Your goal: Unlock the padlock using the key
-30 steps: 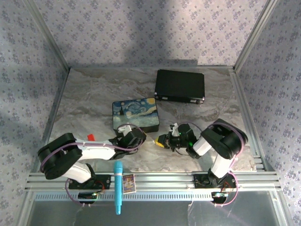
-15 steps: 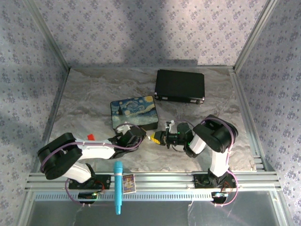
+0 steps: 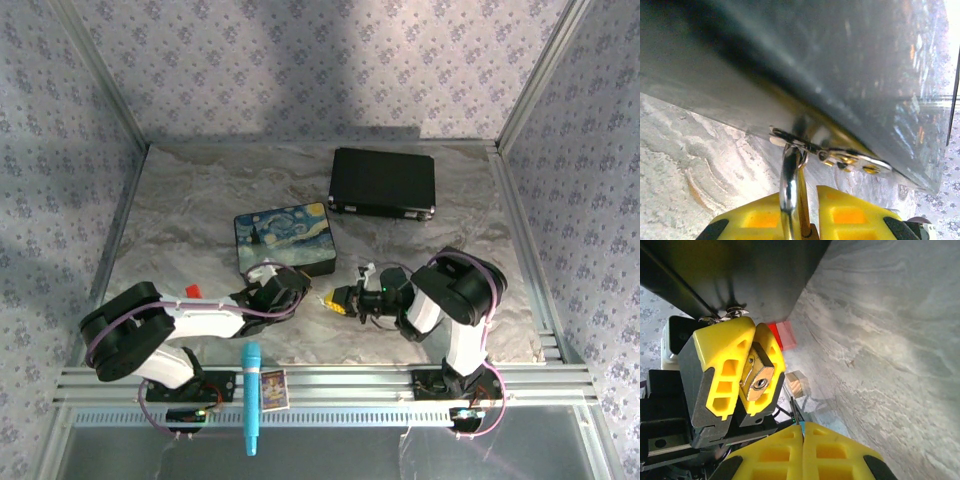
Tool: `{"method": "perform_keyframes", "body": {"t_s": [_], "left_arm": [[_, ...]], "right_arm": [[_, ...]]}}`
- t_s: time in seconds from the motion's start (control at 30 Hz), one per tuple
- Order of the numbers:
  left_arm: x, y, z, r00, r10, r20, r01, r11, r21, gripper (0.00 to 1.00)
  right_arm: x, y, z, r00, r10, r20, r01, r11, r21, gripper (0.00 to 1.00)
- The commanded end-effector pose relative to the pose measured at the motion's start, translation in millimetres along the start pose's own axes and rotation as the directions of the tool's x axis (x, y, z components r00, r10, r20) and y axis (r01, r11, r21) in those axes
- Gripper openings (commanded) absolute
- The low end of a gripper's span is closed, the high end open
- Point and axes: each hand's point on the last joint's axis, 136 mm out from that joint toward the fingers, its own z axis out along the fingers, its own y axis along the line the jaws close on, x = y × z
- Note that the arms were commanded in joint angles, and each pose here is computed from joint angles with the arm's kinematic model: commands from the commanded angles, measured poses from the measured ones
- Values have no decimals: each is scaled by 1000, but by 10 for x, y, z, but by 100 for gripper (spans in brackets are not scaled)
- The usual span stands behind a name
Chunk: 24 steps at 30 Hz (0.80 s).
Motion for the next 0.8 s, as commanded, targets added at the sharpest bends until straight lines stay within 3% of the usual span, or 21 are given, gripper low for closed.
{"method": "perform_keyframes", "body": {"t_s": [0.0, 0.77], "left_arm": [[32, 40, 69, 995, -100, -22, 100, 995, -8, 1], [65, 49, 69, 992, -122, -40, 123, 992, 12, 0]], "right_arm": [[23, 220, 53, 999, -37, -15, 36, 998, -57, 0], [-164, 297, 46, 998, -47, 33, 50, 996, -77, 0]]}}
